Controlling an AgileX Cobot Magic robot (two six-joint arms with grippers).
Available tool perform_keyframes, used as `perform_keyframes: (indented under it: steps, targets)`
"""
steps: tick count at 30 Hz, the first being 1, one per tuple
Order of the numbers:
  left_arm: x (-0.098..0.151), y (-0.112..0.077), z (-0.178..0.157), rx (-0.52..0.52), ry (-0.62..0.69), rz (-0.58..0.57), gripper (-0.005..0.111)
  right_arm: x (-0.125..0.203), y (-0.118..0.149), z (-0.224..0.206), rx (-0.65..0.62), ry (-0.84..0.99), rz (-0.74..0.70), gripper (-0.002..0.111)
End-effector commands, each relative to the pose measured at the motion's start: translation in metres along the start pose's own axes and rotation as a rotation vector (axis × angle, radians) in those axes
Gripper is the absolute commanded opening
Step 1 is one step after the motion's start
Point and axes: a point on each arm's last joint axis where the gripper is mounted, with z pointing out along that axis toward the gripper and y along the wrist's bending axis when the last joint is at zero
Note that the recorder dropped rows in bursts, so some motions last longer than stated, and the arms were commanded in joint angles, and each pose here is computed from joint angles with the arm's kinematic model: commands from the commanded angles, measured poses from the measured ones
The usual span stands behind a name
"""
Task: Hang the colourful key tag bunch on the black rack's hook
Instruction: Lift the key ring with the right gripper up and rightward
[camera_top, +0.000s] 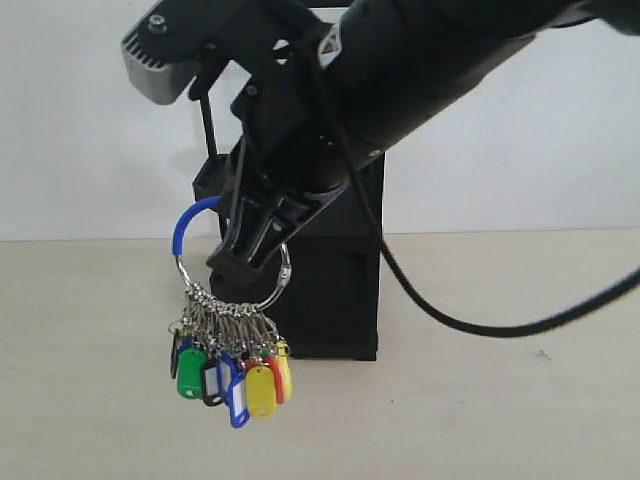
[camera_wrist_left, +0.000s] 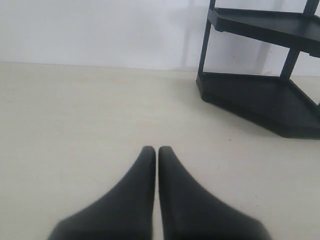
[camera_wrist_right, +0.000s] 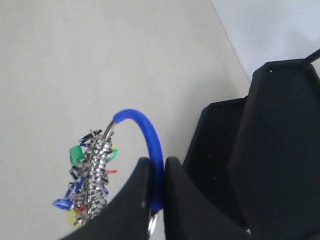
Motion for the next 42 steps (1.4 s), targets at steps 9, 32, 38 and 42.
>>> perform_keyframes:
  steps: [9,32,38,42]
  targets:
    - [0.000,0.000,0.000,-0.003,-0.003,0.008,0.004,0.022,0.011,-0.070,0.081,-0.054,0.073,0.000]
    - [0.000,0.000,0.000,-0.003,-0.003,0.008,0.004,0.040,0.014,-0.109,0.178,-0.049,0.095,0.000]
    - [0.000,0.000,0.000,-0.003,-0.003,0.008,0.004,0.049,0.004,-0.120,0.309,0.023,0.117,0.000]
    - [0.000,0.000,0.000,-0.003,-0.003,0.008,0.004,0.054,0.001,-0.137,0.379,0.035,0.134,0.000]
